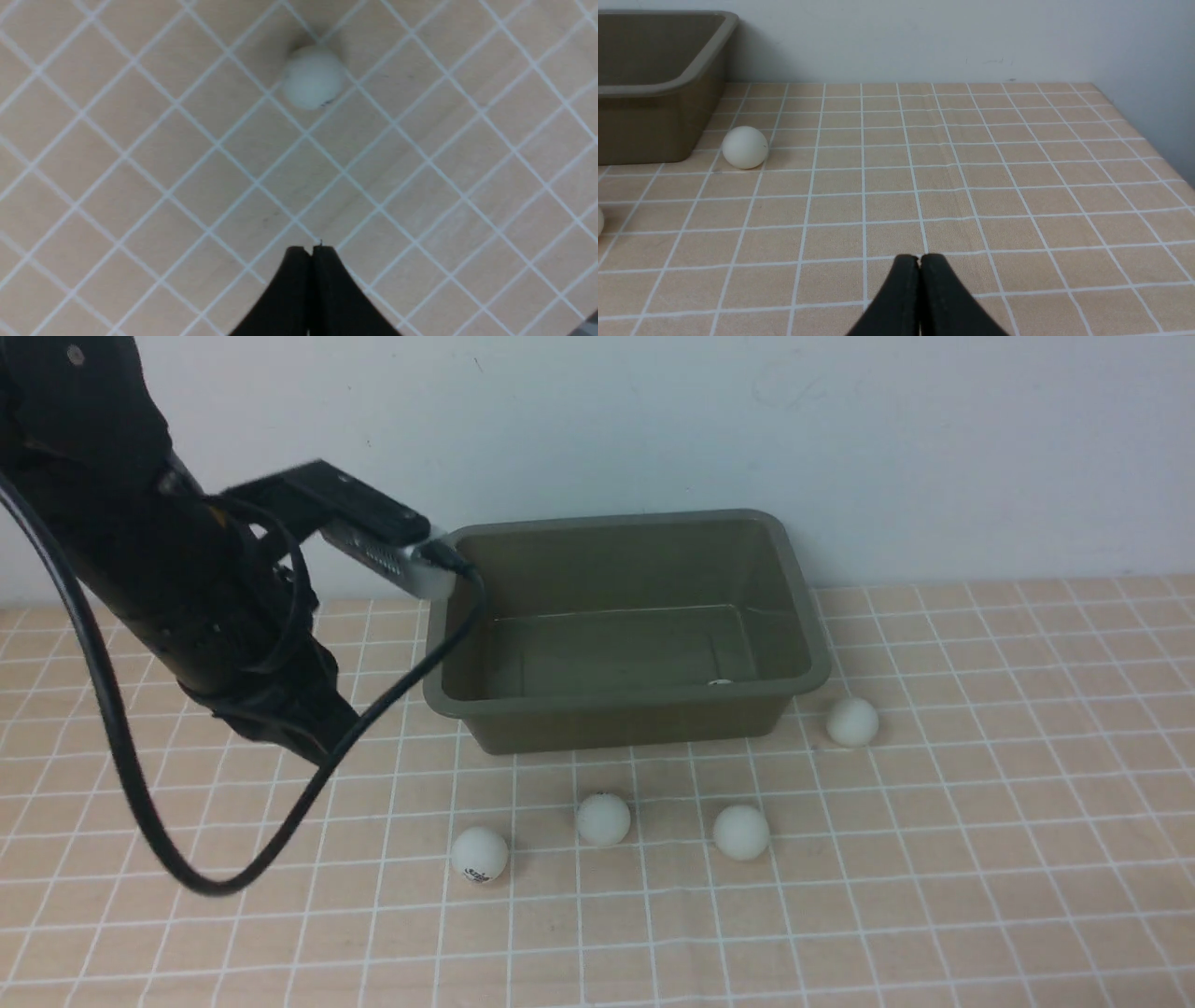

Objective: Put the table tennis balls into the box on the light coffee tablecloth.
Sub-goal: 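Reach for and grasp a ping pong ball on the table beside the basket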

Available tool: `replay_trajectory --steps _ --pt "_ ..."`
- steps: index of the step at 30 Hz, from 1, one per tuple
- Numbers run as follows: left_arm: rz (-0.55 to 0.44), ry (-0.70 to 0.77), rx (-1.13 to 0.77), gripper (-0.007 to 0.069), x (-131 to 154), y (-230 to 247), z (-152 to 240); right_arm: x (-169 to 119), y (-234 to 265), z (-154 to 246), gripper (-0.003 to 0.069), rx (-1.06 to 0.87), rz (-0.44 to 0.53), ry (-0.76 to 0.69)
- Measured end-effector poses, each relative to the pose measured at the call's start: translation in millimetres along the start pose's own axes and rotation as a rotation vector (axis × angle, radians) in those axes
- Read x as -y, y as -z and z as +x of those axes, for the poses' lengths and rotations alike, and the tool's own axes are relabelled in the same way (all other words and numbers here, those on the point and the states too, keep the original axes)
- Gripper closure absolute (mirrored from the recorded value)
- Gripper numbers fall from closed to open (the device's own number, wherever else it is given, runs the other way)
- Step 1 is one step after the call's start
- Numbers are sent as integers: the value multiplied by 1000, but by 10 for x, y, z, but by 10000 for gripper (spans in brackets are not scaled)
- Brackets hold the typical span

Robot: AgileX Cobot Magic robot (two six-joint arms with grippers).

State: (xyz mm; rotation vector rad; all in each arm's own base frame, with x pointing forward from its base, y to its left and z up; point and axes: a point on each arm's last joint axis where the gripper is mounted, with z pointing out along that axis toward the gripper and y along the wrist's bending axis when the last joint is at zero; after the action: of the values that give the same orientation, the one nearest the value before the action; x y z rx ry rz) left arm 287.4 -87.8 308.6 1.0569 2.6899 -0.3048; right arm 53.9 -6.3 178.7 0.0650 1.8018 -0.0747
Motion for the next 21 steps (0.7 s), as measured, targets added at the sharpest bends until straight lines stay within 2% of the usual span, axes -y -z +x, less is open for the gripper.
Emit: replay_trajectory --steps 2,7,10,11,13,16,18,21 --pt "43 -37 -8 690 31 -97 44 0 0 0 673 0 0 0" --pt "22 -48 42 631 -16 -266 30 0 0 0 673 0 0 0" --pt "43 -19 50 499 -80 -450 -32 0 0 0 673 0 0 0" --pt "45 -17 51 490 -82 -460 -37 0 0 0 673 0 0 0" --pt "94 24 55 373 -108 -615 -86 0 0 0 673 0 0 0" --pt "116 53 55 248 -145 -759 -124 0 0 0 673 0 0 0" --pt "117 68 46 187 -196 -892 -143 0 0 0 673 0 0 0" --pt "105 82 48 165 -252 -1016 -164 0 0 0 673 0 0 0"
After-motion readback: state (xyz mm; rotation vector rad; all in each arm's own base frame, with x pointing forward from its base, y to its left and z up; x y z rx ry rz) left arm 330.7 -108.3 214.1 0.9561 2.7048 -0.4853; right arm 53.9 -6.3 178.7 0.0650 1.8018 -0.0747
